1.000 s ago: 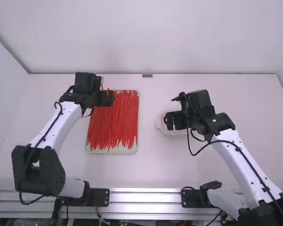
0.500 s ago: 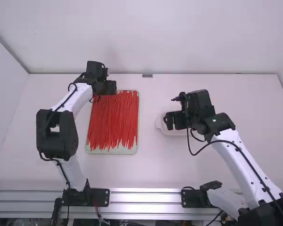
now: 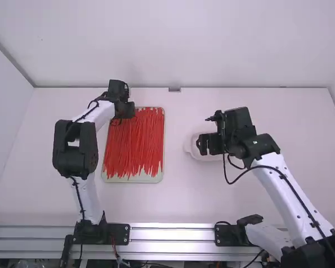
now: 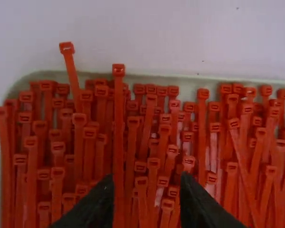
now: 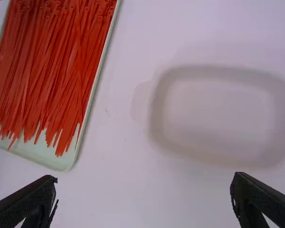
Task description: Fasten the cable tie
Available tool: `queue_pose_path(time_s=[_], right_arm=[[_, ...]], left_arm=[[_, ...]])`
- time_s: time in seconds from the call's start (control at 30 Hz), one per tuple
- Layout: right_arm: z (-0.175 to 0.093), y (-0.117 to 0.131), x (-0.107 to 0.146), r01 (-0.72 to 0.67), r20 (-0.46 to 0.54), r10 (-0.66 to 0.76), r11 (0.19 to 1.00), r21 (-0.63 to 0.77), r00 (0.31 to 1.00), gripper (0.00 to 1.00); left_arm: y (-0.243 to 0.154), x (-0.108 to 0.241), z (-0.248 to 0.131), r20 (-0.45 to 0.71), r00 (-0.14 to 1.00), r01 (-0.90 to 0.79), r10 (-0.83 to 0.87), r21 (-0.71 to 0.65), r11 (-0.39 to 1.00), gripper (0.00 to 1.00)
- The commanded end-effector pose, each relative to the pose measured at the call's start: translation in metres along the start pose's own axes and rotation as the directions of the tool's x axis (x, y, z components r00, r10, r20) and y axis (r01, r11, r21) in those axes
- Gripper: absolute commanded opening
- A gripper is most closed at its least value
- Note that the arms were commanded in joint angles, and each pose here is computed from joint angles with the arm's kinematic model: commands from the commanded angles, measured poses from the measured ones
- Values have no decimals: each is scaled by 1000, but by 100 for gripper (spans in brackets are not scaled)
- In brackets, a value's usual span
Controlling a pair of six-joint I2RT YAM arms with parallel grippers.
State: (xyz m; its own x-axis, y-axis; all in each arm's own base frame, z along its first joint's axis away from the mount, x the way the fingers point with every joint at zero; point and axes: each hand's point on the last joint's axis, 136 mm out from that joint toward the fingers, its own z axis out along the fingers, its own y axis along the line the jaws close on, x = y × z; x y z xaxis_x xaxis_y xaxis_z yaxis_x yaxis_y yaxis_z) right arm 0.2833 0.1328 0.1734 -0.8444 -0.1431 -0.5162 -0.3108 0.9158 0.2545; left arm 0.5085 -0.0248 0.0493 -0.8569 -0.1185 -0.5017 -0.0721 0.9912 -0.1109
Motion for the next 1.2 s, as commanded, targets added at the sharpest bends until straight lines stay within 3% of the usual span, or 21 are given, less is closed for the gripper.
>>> queue_pose_path(time_s=[0.0, 0.17, 0.23, 0.47, 0.93, 1.17], right_arm=[[-9, 9, -9, 19, 35, -18, 1000, -18, 999, 98], [-9, 12, -9, 29, 32, -28, 999, -21, 999, 98], [-9, 11, -9, 28, 33, -28, 999, -20, 999, 98], [-9, 9, -8, 19, 28, -19, 1000, -15, 999, 98], [-9, 8, -8, 19, 28, -19, 1000, -15, 999, 98], [-9, 8, -8, 20, 28, -19, 1000, -14, 999, 98]], left_arm=[[9, -1, 4, 3, 1000, 21, -21, -36, 999, 37], [8, -1, 8, 17, 1000, 22, -22, -33, 999, 36], [9, 0, 10, 24, 999, 23, -22, -35, 999, 27], [10, 8, 15, 24, 999, 23, -23, -31, 999, 19], [7, 28, 37, -31, 999, 22, -22, -6, 1000, 20], [8, 31, 41, -41, 999, 20, -21, -14, 1000, 16]])
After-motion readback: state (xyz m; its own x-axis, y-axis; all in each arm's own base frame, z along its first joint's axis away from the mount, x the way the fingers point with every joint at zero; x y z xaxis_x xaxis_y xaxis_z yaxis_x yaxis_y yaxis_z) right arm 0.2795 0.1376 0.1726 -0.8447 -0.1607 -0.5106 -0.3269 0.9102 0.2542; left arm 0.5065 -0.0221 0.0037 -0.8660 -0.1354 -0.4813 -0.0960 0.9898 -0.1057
